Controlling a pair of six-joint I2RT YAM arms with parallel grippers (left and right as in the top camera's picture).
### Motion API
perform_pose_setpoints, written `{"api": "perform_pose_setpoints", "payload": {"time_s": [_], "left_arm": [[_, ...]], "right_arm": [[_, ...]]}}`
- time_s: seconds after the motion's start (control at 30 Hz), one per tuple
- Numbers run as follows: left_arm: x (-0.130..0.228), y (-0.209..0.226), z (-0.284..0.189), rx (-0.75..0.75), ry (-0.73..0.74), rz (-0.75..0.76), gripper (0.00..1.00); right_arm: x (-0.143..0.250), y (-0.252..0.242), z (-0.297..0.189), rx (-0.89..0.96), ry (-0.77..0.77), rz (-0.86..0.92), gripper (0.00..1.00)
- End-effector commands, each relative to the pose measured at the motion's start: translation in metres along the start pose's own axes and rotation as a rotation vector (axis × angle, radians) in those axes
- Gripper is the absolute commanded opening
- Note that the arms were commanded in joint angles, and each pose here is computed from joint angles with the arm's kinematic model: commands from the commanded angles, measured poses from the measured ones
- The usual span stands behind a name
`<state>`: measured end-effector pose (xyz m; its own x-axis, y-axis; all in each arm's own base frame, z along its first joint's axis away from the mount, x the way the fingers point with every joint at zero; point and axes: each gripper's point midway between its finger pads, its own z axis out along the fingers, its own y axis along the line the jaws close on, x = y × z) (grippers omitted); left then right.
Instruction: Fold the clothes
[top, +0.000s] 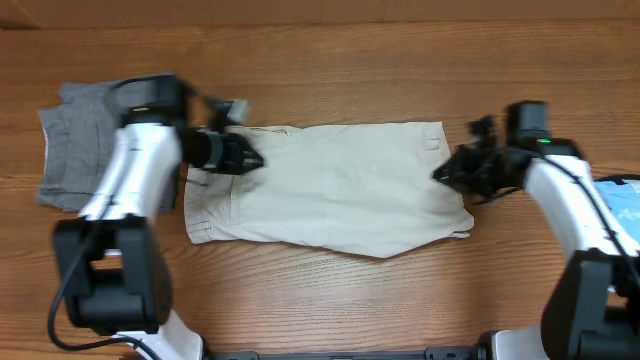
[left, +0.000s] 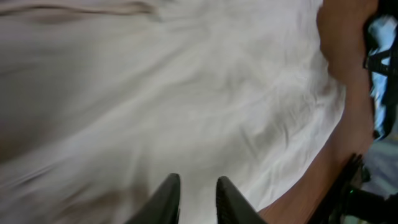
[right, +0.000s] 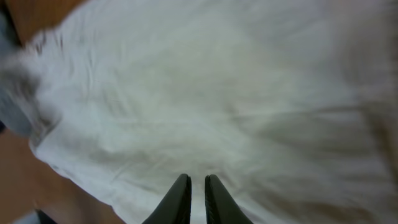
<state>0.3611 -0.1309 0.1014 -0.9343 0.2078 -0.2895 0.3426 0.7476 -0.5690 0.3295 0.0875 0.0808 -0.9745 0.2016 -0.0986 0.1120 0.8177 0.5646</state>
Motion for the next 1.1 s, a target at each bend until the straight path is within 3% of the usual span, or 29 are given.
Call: {"api": "perform_pose_setpoints", "payload": {"time_s": [0.0,0.1,0.33,0.47,0.57,0.87,0.97,1.07], "left_arm": [[0.021,-0.003,0.034,-0.154,0.138,0.054,0.13],[0.047,0.006,0.054,-0.255,0.258,0.064,0.12],[0.102,0.047,0.065,-0.341,0.471,-0.069,0.15],[0.119,0.074,0.051,-0.398,0.528,-0.19,0.25],[0.118,0.087,0.039,-0.4,0.502,-0.242,0.35],[0.073,0.087,-0.031,-0.397,0.29,-0.275,0.44],[0.048,0.069,-0.051,-0.355,0.17,-0.244,0.51],[0.017,0.034,-0.053,-0.19,0.028,-0.182,0.59]], "right_arm": [[0.028,-0.009,0.034,0.101,0.111,-0.08,0.13],[0.045,-0.027,0.054,0.203,0.191,-0.046,0.13],[0.071,-0.096,0.068,0.435,0.282,0.288,0.12],[0.075,-0.127,0.05,0.522,0.277,0.439,0.05],[0.077,-0.144,0.037,0.557,0.267,0.519,0.04],[0.057,-0.149,0.003,0.519,0.17,0.587,0.04],[0.037,-0.123,-0.008,0.416,0.111,0.491,0.04],[0.01,-0.058,-0.013,0.131,0.042,0.251,0.04]]}}
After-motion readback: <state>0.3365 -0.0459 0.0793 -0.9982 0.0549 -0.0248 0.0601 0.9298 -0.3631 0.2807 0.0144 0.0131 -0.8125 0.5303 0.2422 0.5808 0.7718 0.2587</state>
